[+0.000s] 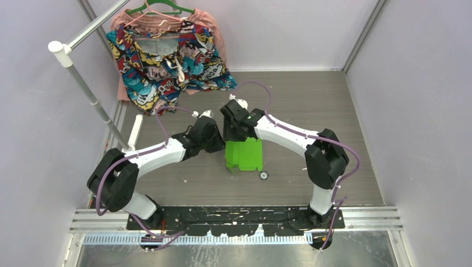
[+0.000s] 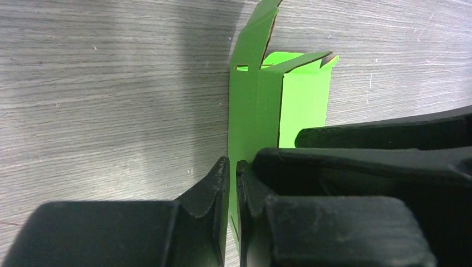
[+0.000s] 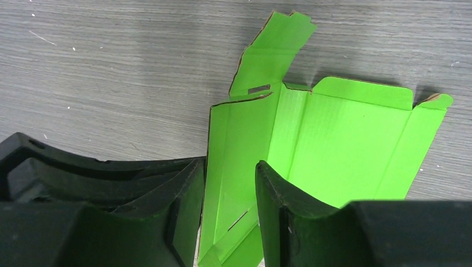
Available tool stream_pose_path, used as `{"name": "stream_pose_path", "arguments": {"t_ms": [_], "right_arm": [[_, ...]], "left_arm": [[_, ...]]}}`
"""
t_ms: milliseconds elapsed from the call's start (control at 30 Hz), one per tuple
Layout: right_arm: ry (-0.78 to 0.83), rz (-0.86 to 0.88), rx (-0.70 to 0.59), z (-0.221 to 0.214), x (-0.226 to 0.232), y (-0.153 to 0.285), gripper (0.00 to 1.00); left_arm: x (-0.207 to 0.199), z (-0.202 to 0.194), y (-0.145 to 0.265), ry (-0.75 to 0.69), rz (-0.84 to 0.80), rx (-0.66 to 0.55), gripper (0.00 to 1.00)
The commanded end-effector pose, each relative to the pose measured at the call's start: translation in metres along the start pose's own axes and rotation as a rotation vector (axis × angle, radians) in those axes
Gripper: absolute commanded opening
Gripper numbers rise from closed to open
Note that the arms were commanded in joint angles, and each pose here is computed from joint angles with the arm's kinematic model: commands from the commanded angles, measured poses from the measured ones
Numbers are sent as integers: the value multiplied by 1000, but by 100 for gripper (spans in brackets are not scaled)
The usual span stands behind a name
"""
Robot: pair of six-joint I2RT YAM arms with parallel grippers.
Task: Fold the paper box
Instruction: Fold the paper box at the center of the board.
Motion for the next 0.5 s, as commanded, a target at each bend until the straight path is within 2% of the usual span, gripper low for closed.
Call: {"name": "stream_pose_path", "arguments": {"t_ms": [0, 300, 467], "right_arm": [[8, 9, -42, 10, 8, 6, 43], [14, 6, -35, 6, 9, 4, 34], [14, 3, -32, 3, 7, 4, 24]], "left_arm": [[-18, 10, 11, 18, -81, -57, 11], [-18, 9, 12, 20, -82, -57, 11], [-17, 9, 13, 19, -81, -58, 11]]}}
Point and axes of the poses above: each gripper's point midway between its finger pads, its own y axis back along the fingers, its own x axis along the line the jaws close on, z = x × y, the point moved 10 cm from there along y, back along the fingers, and after that the axes turned 15 degrees about y, right-handed, at the moved point
